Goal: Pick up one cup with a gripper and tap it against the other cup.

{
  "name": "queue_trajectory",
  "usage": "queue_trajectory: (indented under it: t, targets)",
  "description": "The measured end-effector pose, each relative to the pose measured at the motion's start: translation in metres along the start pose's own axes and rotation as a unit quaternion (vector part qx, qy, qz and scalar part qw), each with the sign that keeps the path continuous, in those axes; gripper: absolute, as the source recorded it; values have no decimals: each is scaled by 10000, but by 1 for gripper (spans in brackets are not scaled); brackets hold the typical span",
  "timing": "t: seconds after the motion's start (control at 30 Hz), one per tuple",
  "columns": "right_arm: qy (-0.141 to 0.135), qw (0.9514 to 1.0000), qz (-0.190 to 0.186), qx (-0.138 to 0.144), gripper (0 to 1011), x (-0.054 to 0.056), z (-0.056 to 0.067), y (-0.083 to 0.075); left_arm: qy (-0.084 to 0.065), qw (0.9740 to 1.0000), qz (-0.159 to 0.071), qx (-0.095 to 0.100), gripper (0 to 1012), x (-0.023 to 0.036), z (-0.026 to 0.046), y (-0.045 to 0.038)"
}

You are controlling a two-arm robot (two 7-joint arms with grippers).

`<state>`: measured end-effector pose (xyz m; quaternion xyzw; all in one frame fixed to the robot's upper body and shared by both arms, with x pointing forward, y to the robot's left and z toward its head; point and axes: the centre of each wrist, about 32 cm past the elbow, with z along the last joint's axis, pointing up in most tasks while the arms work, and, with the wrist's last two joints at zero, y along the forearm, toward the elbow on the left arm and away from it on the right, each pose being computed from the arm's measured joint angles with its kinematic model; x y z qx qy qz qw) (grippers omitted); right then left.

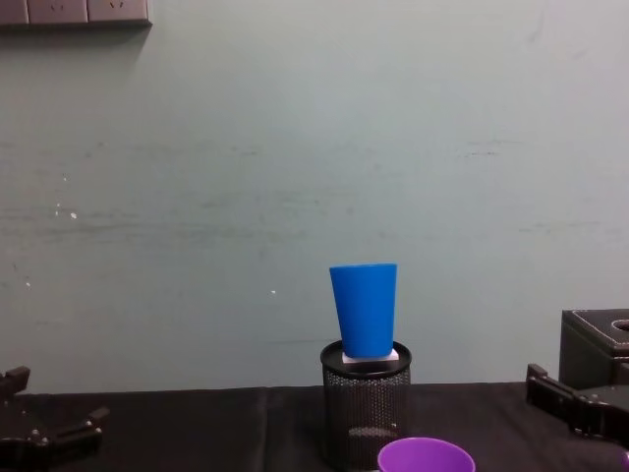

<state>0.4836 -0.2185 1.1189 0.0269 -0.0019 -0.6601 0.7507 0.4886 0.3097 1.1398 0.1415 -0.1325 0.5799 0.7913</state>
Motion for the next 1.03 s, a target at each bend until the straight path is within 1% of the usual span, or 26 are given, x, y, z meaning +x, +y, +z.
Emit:
queue_trajectory:
  t: [1.03]
  targets:
    - [-1, 10000, -2, 4, 1002, 0, 1, 0, 1, 10000, 0, 0, 1000, 0, 0, 0]
